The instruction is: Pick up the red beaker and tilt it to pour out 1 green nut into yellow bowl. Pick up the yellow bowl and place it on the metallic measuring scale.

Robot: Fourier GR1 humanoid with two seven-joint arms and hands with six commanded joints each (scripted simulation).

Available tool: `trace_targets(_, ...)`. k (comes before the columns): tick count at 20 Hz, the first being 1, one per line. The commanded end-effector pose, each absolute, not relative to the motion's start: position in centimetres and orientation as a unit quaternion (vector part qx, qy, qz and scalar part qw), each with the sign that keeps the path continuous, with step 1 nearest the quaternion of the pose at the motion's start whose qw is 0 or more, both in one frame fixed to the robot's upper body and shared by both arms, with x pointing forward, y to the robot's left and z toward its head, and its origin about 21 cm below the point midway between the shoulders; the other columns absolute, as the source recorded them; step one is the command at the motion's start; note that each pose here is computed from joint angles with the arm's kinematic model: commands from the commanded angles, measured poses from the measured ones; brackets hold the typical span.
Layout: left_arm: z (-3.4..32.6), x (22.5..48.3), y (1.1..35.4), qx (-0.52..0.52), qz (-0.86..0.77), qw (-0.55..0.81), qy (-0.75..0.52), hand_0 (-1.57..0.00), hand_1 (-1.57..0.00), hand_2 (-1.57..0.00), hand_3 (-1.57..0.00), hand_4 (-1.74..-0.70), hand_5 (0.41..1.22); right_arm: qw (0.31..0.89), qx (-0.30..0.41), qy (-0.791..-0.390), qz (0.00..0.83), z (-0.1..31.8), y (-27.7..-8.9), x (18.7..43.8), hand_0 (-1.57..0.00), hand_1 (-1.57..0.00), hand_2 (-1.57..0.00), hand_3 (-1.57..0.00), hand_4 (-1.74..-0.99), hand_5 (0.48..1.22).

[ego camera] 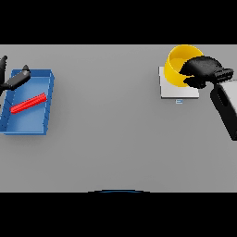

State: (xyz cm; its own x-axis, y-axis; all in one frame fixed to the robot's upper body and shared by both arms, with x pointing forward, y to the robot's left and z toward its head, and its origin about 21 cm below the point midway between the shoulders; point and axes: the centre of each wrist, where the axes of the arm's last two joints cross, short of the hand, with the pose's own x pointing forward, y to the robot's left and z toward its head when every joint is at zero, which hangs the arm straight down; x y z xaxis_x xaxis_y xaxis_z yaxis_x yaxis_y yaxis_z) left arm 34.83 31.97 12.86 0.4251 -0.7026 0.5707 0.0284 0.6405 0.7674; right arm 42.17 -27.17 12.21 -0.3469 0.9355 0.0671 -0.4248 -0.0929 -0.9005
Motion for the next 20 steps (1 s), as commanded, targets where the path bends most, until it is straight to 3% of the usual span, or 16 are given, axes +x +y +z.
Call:
trace_targets(1,12.9,34.7,32.0,0.351,-0.240,0.766,-0.482,0.00,0.00,0.00,0.00,-0.81,0.757,0.501,-0.287,-0.451,0.680,11.9,-27.4,42.5,-1.57,-1.57,-1.57,-1.36,-1.724,1.221)
trace_targets(7,12.9,34.6,32.3,0.352,-0.239,0.763,-0.487,0.00,0.00,0.00,0.00,-0.80,0.729,0.523,-0.286,-0.440,0.672,9.2,-27.4,43.1,-1.57,-1.50,-1.56,-1.50,-1.727,1.221)
trace_targets(11,13.2,34.8,32.0,0.352,-0.239,0.764,-0.485,0.00,0.00,0.00,0.00,-0.81,0.734,0.524,-0.282,-0.446,0.668,8.6,-27.4,43.6,-1.55,-1.42,-1.57,-1.48,-1.721,1.221)
trace_targets(13,13.0,35.1,31.9,0.351,-0.240,0.765,-0.483,0.00,0.00,0.00,0.00,-0.81,0.740,0.533,-0.279,-0.437,0.669,8.6,-27.5,43.7,-1.54,-1.41,-1.57,-1.17,-1.728,1.221)
trace_targets(14,13.1,35.1,31.8,0.352,-0.239,0.765,-0.484,0.00,0.00,0.00,0.00,-0.81,0.745,0.539,-0.274,-0.437,0.666,8.5,-27.3,43.9,-1.54,-1.44,-1.50,-1.02,-1.659,1.221)
trace_targets(15,13.1,34.9,31.9,0.352,-0.242,0.764,-0.483,0.00,0.00,0.00,0.00,-0.81,0.745,0.548,-0.273,-0.436,0.660,8.8,-27.5,44.0,-1.52,-1.35,-1.35,-0.91,-1.596,1.134)
trace_targets(17,12.7,35.0,31.4,0.347,-0.241,0.766,-0.484,0.00,0.00,0.00,0.00,-0.81,0.744,0.553,-0.265,-0.436,0.659,8.8,-28.1,44.1,-0.98,-0.87,-0.95,-0.76,-1.504,0.983)
trace_targets(20,12.7,35.6,31.5,0.353,-0.241,0.766,-0.480,0.00,0.00,0.00,0.00,-0.81,0.740,0.555,-0.255,-0.426,0.667,8.5,-28.1,44.1,-0.50,-0.44,-0.60,-0.64,-1.425,0.851)
